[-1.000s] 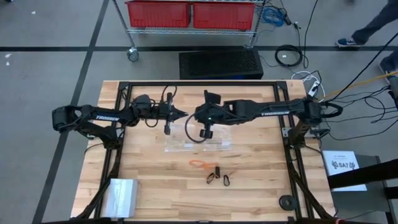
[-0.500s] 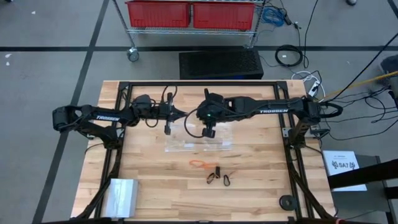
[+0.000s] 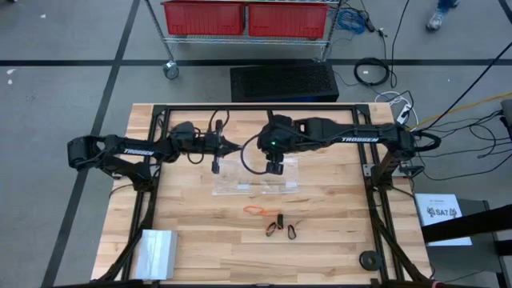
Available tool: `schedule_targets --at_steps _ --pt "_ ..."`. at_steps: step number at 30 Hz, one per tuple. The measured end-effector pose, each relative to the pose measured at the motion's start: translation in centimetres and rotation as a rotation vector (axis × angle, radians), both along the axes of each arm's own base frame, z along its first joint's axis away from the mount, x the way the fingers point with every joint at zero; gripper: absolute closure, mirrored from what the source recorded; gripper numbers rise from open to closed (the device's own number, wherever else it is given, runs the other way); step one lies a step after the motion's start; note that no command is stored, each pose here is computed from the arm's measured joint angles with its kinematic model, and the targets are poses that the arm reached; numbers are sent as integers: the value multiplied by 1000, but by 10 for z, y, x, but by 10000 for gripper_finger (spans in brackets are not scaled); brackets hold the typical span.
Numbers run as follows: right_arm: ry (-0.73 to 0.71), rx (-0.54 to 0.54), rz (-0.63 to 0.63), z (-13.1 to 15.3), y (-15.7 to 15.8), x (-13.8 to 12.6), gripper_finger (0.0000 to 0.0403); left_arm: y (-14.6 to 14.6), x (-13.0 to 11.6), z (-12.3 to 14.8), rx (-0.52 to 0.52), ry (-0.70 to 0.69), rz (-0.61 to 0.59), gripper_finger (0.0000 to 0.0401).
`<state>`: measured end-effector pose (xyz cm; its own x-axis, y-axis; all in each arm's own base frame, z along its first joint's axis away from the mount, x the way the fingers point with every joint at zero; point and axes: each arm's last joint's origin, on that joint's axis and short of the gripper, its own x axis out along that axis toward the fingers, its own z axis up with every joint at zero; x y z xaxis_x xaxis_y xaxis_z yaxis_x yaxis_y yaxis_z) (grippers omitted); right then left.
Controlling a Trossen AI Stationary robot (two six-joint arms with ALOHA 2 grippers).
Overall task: Sort rubber bands
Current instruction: Close the zip bag
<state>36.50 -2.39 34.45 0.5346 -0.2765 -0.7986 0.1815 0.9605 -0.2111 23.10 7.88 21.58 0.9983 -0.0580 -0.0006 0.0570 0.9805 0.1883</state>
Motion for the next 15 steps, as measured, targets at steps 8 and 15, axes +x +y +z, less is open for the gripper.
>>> schedule_targets --at_steps 8,15 --pt "66 39 -24 -17 -5 -15 284 3 0 -7 -4 71 89 401" --pt "-45 104 -47 -51 -27 -45 289 21 -3 -9 16 156 268 401"
